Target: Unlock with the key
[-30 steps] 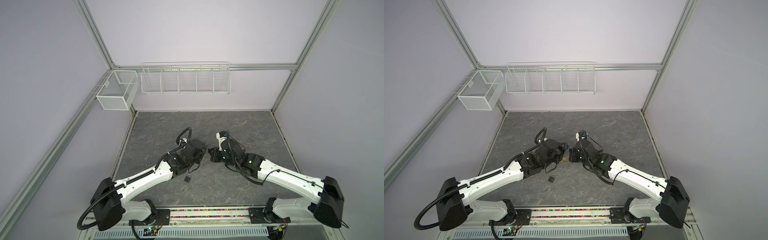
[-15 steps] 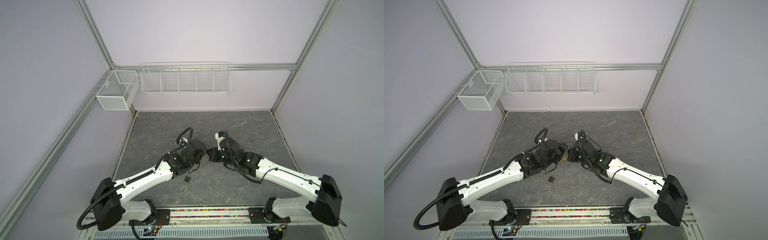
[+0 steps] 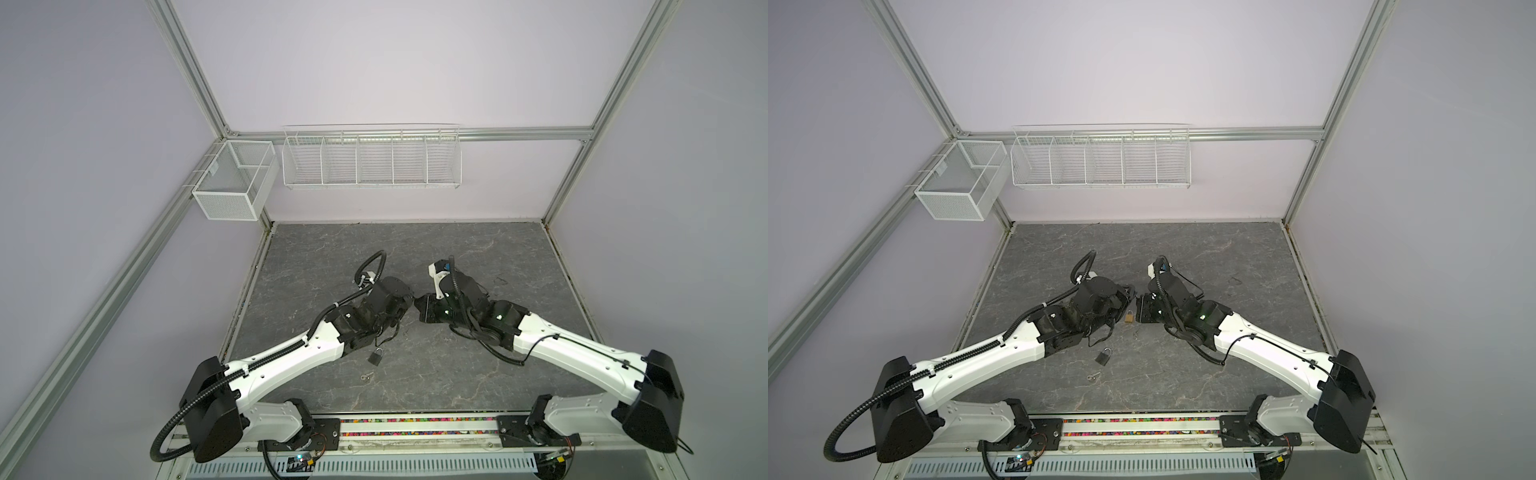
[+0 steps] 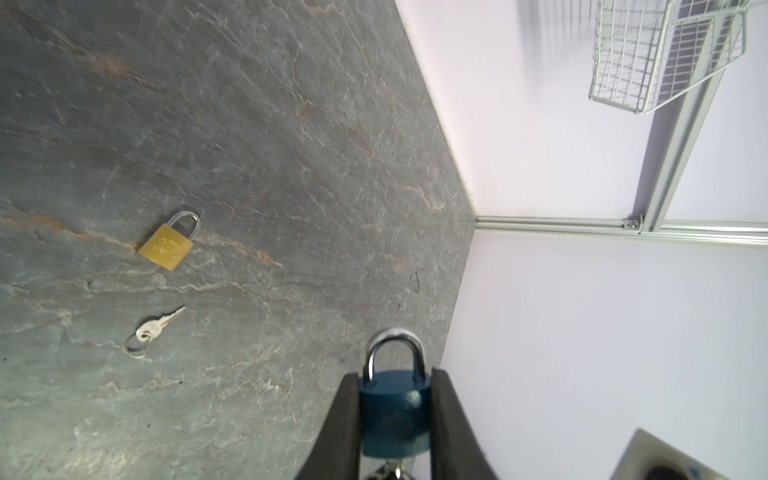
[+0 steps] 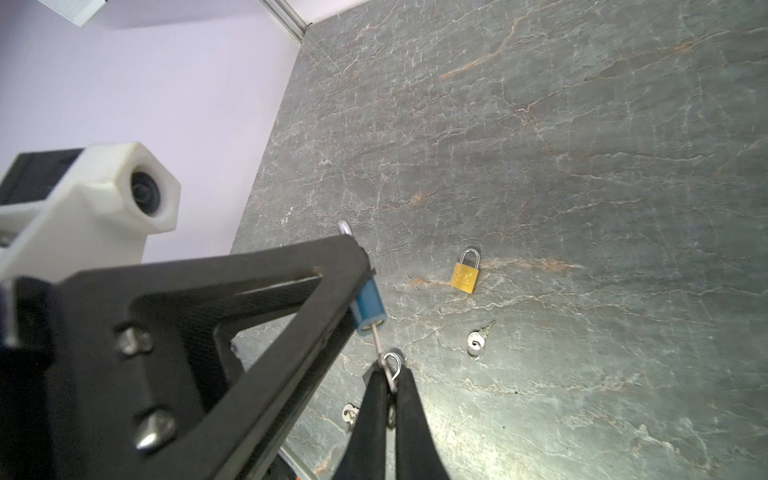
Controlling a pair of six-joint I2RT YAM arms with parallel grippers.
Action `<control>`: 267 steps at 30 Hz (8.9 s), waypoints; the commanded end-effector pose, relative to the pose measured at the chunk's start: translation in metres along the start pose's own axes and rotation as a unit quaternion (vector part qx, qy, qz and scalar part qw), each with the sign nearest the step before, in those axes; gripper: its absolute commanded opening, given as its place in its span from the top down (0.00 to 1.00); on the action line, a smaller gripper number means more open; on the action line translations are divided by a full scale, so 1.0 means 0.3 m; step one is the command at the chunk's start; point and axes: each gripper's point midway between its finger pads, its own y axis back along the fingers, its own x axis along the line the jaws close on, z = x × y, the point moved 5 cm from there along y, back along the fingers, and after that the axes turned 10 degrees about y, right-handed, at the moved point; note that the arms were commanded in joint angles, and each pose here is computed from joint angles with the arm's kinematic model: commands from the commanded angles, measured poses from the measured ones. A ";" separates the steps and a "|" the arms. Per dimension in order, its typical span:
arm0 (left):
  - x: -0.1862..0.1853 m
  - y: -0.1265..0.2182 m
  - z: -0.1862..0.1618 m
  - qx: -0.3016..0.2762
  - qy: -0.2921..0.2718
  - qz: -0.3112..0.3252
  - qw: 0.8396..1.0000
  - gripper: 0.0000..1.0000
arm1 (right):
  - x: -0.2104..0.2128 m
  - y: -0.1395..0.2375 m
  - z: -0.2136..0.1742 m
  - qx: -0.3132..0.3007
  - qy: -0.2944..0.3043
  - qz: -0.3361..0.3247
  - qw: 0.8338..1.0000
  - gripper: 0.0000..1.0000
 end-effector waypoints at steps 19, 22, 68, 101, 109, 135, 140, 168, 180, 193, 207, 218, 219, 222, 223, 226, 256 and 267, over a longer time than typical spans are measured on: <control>-0.074 0.031 -0.120 0.116 -0.009 -0.040 0.992 1.00 | 0.197 0.045 0.130 -0.047 -0.047 0.189 0.980 0.93; -0.077 0.036 -0.120 0.119 -0.012 -0.049 0.992 1.00 | 0.193 0.048 0.139 -0.047 -0.067 0.203 0.976 0.93; -0.206 0.157 -0.065 0.097 -0.091 -0.191 0.973 1.00 | 0.088 0.230 0.225 -0.117 -0.039 0.177 0.976 0.91; -0.117 0.183 -0.111 -0.050 -0.535 -0.215 0.815 1.00 | -0.042 0.377 0.165 0.059 0.109 -0.020 0.992 0.11; -0.045 0.127 -0.145 -0.078 -0.570 -0.232 0.785 1.00 | -0.041 0.333 0.186 0.074 0.090 -0.040 0.992 0.10; -0.014 0.100 -0.179 -0.089 -0.589 -0.244 0.765 1.00 | -0.079 0.197 0.210 0.114 0.118 -0.138 0.977 0.09; -0.012 0.099 -0.189 -0.087 -0.595 -0.245 0.761 1.00 | -0.096 0.199 0.217 0.117 0.125 -0.162 0.972 0.09; -0.030 0.110 -0.207 -0.091 -0.609 -0.251 0.747 1.00 | -0.102 0.201 0.233 0.160 0.190 -0.182 0.951 0.06; -0.024 0.111 -0.209 -0.089 -0.610 -0.251 0.747 1.00 | -0.138 0.217 0.236 0.176 0.208 -0.209 0.939 0.05; -0.021 0.120 -0.205 -0.090 -0.609 -0.254 0.746 1.00 | -0.121 0.254 0.244 0.171 0.233 -0.184 0.940 0.03; -0.028 0.138 -0.185 -0.103 -0.598 -0.257 0.752 1.00 | -0.126 0.286 0.213 0.194 0.244 -0.171 0.935 0.03; -0.029 0.136 -0.181 -0.108 -0.591 -0.255 0.757 1.00 | -0.119 0.321 0.174 0.195 0.231 -0.144 0.942 0.03; -0.029 0.135 -0.182 -0.107 -0.590 -0.256 0.758 1.00 | -0.117 0.322 0.173 0.195 0.231 -0.141 0.943 0.03; -0.028 0.135 -0.184 -0.106 -0.590 -0.256 0.759 1.00 | -0.118 0.336 0.179 0.184 0.230 -0.143 0.945 0.03; -0.028 0.134 -0.182 -0.107 -0.589 -0.255 0.759 1.00 | -0.121 0.341 0.182 0.182 0.231 -0.149 0.944 0.03; -0.026 0.131 -0.182 -0.106 -0.589 -0.253 0.760 1.00 | -0.127 0.359 0.190 0.174 0.233 -0.157 0.944 0.03; 0.095 0.142 0.153 -0.081 -0.438 0.066 0.893 1.00 | -0.106 0.258 0.047 0.032 0.096 -0.010 0.995 0.00; 0.226 -0.074 0.329 0.026 -0.360 0.197 0.911 1.00 | -0.167 0.090 -0.082 0.073 0.018 -0.021 0.997 0.02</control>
